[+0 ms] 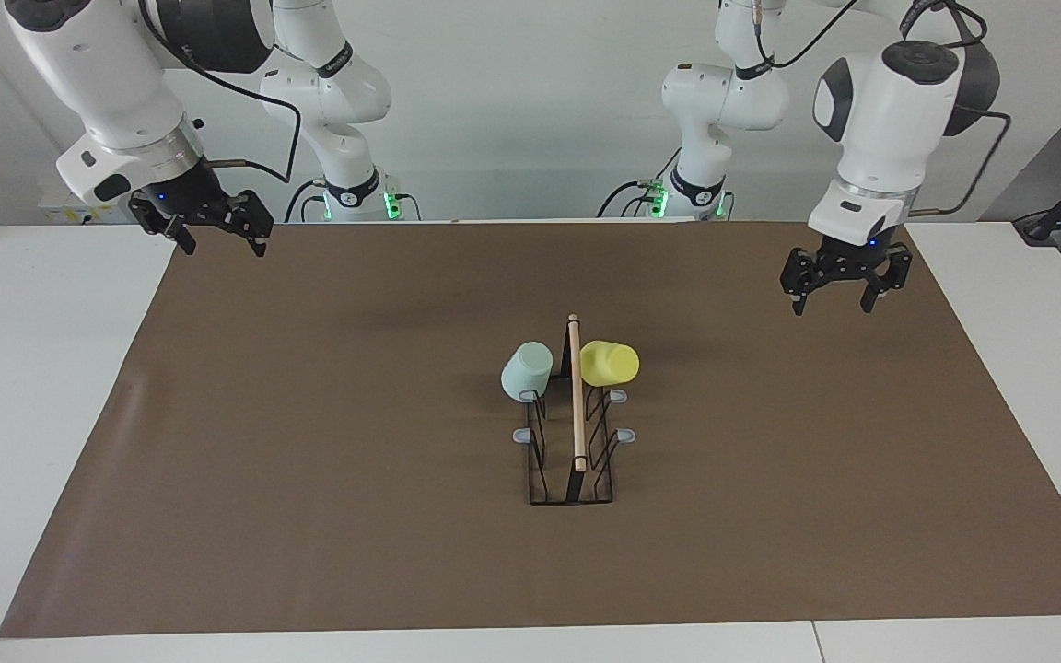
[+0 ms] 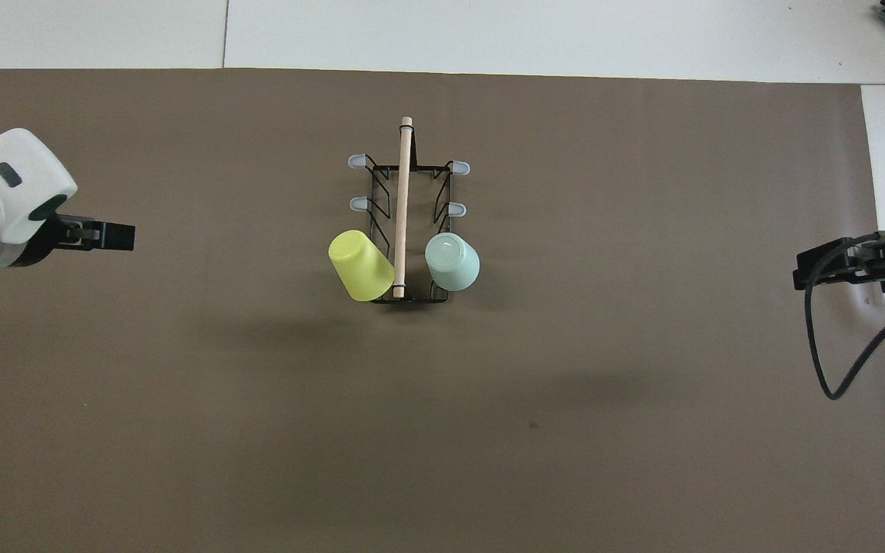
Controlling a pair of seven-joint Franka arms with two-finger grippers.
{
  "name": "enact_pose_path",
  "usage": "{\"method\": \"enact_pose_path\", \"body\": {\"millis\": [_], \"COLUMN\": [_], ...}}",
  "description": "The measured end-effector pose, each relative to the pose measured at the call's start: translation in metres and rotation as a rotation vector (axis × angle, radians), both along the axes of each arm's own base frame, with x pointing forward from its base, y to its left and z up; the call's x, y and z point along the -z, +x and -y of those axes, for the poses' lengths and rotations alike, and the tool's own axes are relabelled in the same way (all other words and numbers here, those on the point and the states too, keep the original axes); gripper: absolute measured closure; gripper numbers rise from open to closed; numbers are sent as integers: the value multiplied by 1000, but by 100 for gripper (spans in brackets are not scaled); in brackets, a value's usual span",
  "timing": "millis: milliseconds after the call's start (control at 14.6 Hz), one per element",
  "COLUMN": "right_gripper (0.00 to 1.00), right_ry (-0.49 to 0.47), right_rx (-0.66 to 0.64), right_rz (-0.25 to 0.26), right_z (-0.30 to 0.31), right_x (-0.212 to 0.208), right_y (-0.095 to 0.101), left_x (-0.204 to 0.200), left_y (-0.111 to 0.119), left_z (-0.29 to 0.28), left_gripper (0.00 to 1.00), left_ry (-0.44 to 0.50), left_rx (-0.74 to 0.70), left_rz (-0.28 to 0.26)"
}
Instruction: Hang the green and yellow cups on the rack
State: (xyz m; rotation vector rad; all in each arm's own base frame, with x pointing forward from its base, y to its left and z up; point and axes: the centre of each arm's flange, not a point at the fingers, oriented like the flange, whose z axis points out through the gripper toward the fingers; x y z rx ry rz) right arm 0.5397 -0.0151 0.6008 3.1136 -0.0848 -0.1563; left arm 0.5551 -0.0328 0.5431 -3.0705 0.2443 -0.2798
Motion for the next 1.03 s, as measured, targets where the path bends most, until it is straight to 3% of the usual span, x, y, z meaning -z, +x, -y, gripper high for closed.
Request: {"method": "enact_pose_path", "body": {"millis": [343,755,1030], "right_gripper": [0,0,0], "right_ry": [1,1,1], "right_rx": [-6,-11,-11], "right_rz": [-10,-9,-7], "right_z": [-3,-6,-6], "right_x": [5,4,4], "right_y": [2,2,2], "left_x": [-31,-57,-67], "left_y": [-2,-2,-8], "left_z": [-51,-46,-34], "left_gripper": [0,0,0], "left_ry": [-59,-60,-61], "left_rx": [32,43,63], "left_rz": [-55,-71,-115]}}
